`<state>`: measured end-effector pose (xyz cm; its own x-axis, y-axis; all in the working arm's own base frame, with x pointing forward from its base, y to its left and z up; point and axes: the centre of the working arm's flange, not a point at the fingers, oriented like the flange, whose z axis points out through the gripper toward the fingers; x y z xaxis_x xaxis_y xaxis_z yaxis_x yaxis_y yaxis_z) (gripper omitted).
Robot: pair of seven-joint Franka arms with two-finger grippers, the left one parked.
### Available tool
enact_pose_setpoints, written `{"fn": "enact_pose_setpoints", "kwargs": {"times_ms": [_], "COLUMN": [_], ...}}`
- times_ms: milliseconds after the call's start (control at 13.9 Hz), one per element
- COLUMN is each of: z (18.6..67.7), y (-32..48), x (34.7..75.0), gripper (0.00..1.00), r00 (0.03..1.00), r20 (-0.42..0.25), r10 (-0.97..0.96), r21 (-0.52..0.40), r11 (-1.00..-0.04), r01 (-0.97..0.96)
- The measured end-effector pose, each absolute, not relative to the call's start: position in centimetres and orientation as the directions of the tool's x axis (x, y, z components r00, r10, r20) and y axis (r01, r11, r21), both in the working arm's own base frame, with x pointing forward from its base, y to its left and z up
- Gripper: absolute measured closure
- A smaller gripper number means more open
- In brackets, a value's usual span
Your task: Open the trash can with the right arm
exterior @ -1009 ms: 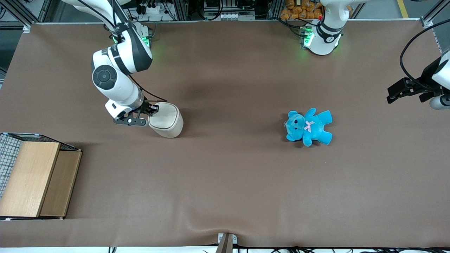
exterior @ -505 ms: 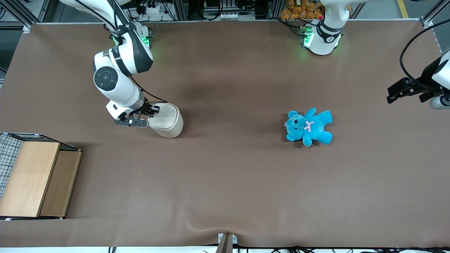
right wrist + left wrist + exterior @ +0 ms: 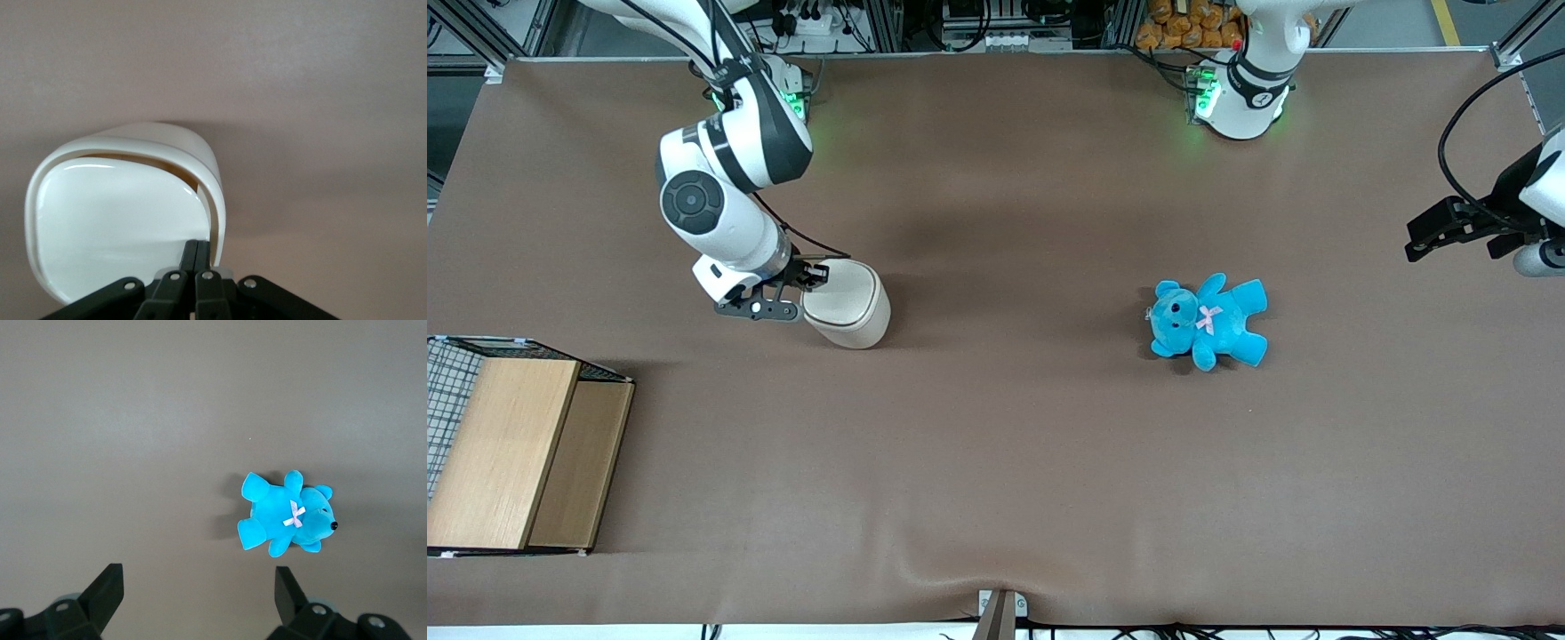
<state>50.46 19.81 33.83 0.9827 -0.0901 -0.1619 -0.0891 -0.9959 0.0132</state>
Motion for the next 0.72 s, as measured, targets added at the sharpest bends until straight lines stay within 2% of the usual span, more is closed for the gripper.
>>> {"fn": "enact_pose_setpoints", "kwargs": {"times_ms": [288, 360, 721], "z": [39.4, 40.9, 47.7], "y": [20.5, 20.7, 20.0], "x": [52.3, 52.6, 54.6], "gripper": [0.99, 0.94, 0.43], "r00": [0.977, 0.974, 0.975], "r20": [-0.192, -0.203, -0.191], "r10": [-0.095, -0.096, -0.115], "r21": [0.003, -0.005, -0.044], "r11": [-0.995, -0.995, -0.991], "r01": [-0.096, -0.099, -0.126]}}
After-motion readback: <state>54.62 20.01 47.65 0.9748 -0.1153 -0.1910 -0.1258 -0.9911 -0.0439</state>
